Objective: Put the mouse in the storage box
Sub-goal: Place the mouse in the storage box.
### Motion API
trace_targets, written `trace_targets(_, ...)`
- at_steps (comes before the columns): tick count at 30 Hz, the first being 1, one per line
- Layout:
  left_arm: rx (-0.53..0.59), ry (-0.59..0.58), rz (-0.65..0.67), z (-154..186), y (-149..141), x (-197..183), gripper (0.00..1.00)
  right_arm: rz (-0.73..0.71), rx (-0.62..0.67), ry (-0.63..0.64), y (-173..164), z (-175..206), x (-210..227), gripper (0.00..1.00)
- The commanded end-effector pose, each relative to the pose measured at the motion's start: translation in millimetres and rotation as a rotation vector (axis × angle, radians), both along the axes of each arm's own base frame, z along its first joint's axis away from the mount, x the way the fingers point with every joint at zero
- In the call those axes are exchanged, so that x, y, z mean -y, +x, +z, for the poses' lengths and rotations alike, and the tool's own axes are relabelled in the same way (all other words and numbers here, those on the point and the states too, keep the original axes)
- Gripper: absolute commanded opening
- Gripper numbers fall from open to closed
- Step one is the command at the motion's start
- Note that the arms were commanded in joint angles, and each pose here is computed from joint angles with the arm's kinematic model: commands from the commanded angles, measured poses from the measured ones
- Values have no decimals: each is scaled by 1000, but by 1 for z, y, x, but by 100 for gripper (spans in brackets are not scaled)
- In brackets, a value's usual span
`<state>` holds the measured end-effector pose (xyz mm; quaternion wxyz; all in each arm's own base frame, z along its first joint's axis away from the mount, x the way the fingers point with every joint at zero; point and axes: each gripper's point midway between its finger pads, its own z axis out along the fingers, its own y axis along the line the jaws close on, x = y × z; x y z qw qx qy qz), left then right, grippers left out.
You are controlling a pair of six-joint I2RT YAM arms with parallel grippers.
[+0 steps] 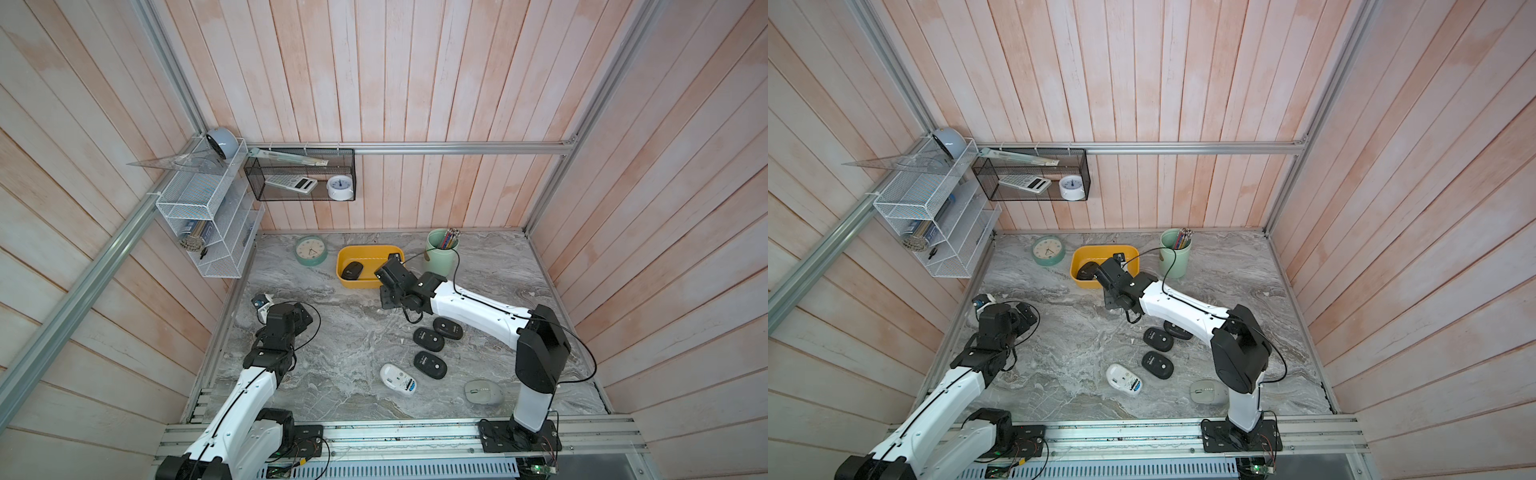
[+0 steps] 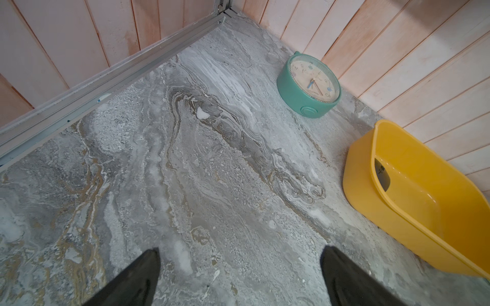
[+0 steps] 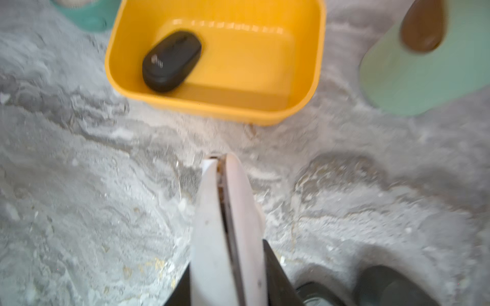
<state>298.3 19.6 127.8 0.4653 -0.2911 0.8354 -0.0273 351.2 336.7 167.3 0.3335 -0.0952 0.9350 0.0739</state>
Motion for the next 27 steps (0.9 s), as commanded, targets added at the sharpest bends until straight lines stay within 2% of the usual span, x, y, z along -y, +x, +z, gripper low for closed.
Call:
trace_targets(1, 27, 3, 14, 15, 3, -3, 100, 7, 48, -230, 28, -7, 30, 22)
trace_targets(6, 21, 4, 13, 15, 3, -3, 100, 30, 109, -312, 66, 4, 26, 22)
trace_targets(12, 16, 3, 12, 14, 4, -2, 100, 57, 141, -416, 111, -2, 17, 22)
trace_targets(18, 9, 7, 12, 13, 4, -3, 100, 79, 126, -460, 148, -24, 7, 21)
trace_targets(24, 0, 5, 11, 10, 6, -2, 100, 116, 144, -510, 171, -40, -2, 21)
trace_targets(25, -3, 6, 12, 9, 6, -2, 100, 129, 129, -532, 173, -57, -3, 22)
trace_targets(27, -5, 5, 12, 8, 7, -2, 100, 141, 131, -545, 176, -66, -5, 23)
